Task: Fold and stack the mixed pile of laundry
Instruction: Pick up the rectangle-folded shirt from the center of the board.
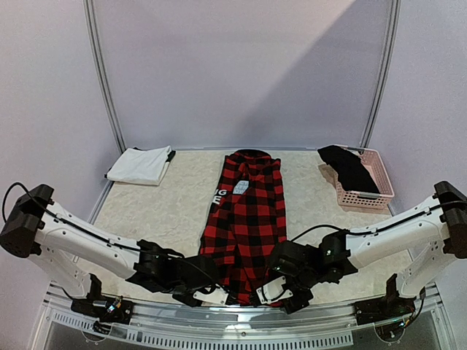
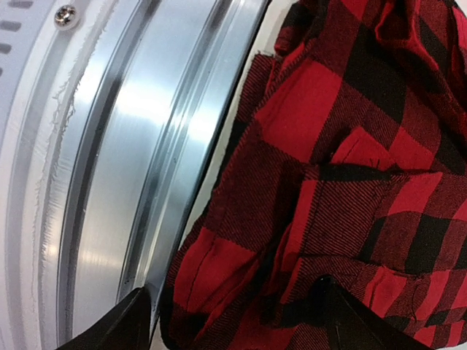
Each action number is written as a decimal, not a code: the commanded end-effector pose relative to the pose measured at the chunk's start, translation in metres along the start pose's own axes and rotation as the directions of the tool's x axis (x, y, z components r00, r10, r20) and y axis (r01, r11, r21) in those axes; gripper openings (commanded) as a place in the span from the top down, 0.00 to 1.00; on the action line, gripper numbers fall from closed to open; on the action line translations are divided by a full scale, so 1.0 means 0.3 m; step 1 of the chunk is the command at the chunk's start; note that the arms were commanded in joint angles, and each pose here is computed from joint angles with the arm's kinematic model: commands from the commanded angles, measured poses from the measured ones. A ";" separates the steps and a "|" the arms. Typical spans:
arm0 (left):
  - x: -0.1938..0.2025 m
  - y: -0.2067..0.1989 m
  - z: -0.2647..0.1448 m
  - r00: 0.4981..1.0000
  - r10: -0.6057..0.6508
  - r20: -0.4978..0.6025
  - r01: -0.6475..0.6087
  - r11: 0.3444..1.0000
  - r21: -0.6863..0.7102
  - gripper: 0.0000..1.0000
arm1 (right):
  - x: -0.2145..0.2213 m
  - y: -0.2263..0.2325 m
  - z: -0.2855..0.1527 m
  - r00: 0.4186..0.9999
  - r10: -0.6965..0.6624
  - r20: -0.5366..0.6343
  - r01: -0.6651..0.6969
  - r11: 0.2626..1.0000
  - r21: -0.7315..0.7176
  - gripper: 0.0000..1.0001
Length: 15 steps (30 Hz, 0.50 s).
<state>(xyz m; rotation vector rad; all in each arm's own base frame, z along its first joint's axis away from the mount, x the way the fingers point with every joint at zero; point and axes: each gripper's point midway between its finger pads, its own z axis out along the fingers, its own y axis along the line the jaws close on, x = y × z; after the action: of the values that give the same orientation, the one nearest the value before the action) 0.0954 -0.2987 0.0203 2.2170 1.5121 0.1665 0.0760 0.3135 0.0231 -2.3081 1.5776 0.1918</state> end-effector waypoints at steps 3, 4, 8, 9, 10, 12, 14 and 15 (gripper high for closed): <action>0.047 -0.064 0.052 0.993 0.062 -0.098 -0.057 0.997 0.044 0.55 | 0.008 -0.018 0.036 0.999 0.018 -0.049 -0.017 1.000 0.021 0.26; 0.049 -0.064 0.051 0.993 0.060 -0.101 -0.056 0.997 0.045 0.58 | 0.008 -0.018 0.036 0.998 0.020 -0.053 -0.020 1.000 0.018 0.31; 0.046 -0.042 0.037 0.994 0.053 -0.100 -0.051 0.998 0.019 0.72 | 0.006 -0.040 0.014 0.998 0.034 -0.049 -0.032 0.998 0.046 0.53; 0.042 -0.030 0.029 0.994 0.050 -0.097 -0.050 0.999 0.003 0.75 | 0.006 -0.052 0.003 0.998 0.041 -0.044 -0.039 0.998 0.058 0.62; 0.038 -0.017 0.020 0.995 0.046 -0.092 -0.047 0.999 -0.011 0.78 | 0.009 -0.070 -0.010 0.998 0.055 -0.039 -0.052 0.996 0.071 0.68; 0.031 0.014 0.003 0.996 0.031 -0.081 -0.034 0.999 -0.042 0.82 | 0.022 -0.097 -0.030 0.996 0.084 -0.035 -0.081 0.994 0.078 0.78; 0.023 0.045 -0.011 0.998 0.014 -0.069 -0.019 0.997 -0.071 0.87 | 0.031 -0.122 -0.058 0.994 0.106 -0.021 -0.104 0.990 0.091 0.86; 0.015 0.061 -0.019 0.998 0.006 -0.061 -0.011 0.996 -0.086 0.90 | 0.032 -0.131 -0.074 0.994 0.110 -0.012 -0.108 0.989 0.101 0.89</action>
<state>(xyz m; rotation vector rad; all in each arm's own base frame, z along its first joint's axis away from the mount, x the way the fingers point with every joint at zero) 0.1024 -0.2971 0.0175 2.2214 1.5032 0.2726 0.0980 0.3132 0.0246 -2.2366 1.6612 0.1191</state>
